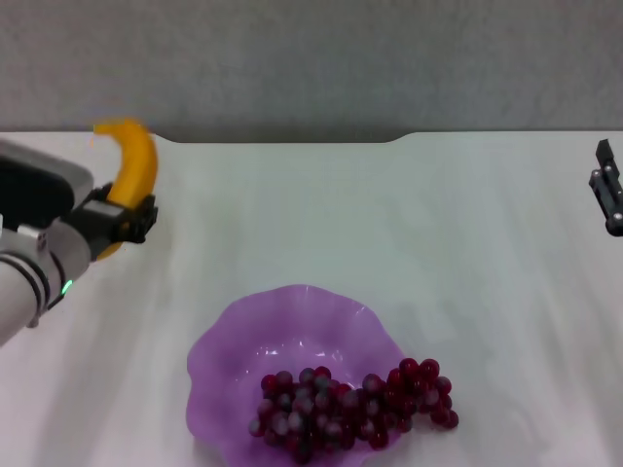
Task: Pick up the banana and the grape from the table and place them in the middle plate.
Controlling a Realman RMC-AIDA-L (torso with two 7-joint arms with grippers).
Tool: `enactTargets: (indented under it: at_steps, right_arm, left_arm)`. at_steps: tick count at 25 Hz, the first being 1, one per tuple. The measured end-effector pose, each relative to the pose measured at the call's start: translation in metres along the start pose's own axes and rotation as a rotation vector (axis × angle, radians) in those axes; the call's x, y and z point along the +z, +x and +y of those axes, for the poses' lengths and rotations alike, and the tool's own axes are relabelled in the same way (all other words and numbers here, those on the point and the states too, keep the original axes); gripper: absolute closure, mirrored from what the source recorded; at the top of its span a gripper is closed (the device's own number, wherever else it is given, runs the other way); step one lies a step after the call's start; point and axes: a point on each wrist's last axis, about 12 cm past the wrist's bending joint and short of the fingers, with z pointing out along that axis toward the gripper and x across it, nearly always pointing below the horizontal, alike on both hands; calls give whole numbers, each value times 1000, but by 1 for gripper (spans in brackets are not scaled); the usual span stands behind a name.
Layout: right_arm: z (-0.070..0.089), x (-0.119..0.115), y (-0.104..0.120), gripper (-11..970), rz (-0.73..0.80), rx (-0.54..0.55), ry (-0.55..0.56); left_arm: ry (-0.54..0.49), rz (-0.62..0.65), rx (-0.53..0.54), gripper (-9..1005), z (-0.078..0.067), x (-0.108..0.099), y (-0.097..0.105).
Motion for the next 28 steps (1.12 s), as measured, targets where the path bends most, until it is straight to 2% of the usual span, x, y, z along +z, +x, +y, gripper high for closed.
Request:
enactTargets:
  at_steps: [2,5,9,15,19,22,28]
  right_arm:
    - [0,0,0,260,1,-1,0]
    - [-1,0,0,260,2,-2,2]
    - [-1,0,1,260,5,-3,5]
    - [-2,-1,1,260,7,-4,9]
    - [-4,-1,2,260,12,-4,21]
    - [-4,-1,2,259,13,-4,23]
    - [-4,-1,2,259,13,-4,23]
  left_arm:
    - [13,-3,21,442,-4,-9,-10]
    - [66,-18,98,435,-20,-38,-39]
    - [149,-18,226,427,-46,-71,-62]
    - [287,63,461,414,-81,-99,-62]
    - [372,121,559,405,-100,-107,-53]
    - [457,181,645,399,-120,-112,-46]
    - [514,256,712,386,-131,-110,-39]
